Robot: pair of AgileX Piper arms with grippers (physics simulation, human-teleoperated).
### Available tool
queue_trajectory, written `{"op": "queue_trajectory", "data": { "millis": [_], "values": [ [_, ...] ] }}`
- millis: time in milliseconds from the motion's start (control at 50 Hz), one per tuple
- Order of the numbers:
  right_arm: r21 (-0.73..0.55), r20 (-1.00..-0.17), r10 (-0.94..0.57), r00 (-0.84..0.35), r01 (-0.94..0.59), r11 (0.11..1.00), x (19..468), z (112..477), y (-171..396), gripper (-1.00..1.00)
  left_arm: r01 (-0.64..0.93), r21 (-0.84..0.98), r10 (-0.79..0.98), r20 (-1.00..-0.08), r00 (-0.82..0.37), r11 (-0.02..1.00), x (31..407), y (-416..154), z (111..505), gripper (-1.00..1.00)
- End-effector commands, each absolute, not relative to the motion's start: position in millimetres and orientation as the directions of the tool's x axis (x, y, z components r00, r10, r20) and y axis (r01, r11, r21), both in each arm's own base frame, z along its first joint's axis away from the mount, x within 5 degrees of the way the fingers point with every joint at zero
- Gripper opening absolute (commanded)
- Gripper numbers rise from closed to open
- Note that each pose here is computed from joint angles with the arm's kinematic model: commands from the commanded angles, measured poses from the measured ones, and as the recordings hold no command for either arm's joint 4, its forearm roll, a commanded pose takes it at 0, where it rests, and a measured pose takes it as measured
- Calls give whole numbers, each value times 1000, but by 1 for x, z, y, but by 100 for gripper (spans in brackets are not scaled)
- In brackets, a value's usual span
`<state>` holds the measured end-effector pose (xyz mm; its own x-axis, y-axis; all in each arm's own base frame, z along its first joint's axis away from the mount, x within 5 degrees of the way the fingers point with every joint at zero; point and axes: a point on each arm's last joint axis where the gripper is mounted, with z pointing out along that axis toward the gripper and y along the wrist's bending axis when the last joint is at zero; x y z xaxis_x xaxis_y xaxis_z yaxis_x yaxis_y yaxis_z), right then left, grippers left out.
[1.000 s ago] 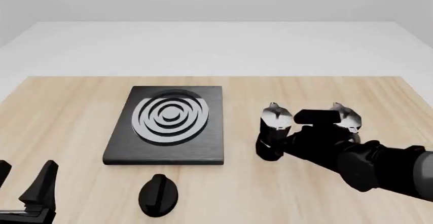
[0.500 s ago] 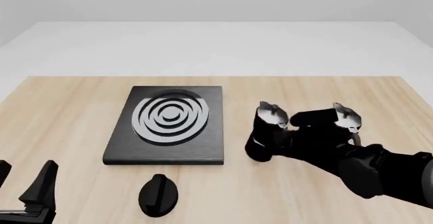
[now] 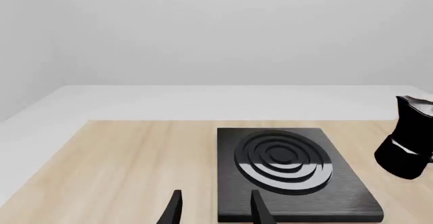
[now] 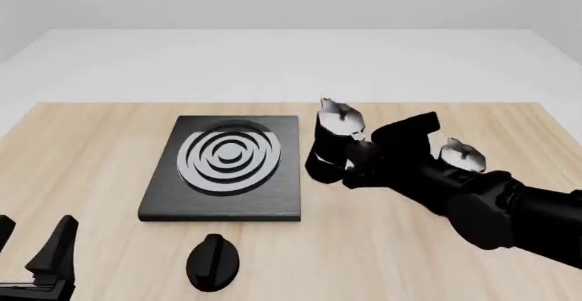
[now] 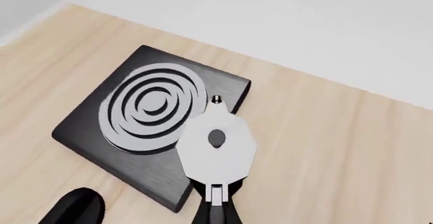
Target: Put both moka pots on the stove.
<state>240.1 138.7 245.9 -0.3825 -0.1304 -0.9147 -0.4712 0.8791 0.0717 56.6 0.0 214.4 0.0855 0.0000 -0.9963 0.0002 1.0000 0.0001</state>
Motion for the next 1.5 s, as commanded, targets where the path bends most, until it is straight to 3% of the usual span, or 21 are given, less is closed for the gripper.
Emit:
{"op": "queue_trajectory", "data": {
  "millis": [20,880,1500],
  "values": [
    [3,-957,-155,-246,-543,840,255,277,165,-100,0,0,0,-996,86,1000,57,0,214,100],
    [-147,-951,-294,-91,-705,694,323,317,302,-100,0,0,0,-996,85,1000,57,0,214,100],
    [-110,-943,-299,-148,-708,698,359,297,338,-100,0,0,0,-996,86,1000,57,0,214,100]
  ]
}}
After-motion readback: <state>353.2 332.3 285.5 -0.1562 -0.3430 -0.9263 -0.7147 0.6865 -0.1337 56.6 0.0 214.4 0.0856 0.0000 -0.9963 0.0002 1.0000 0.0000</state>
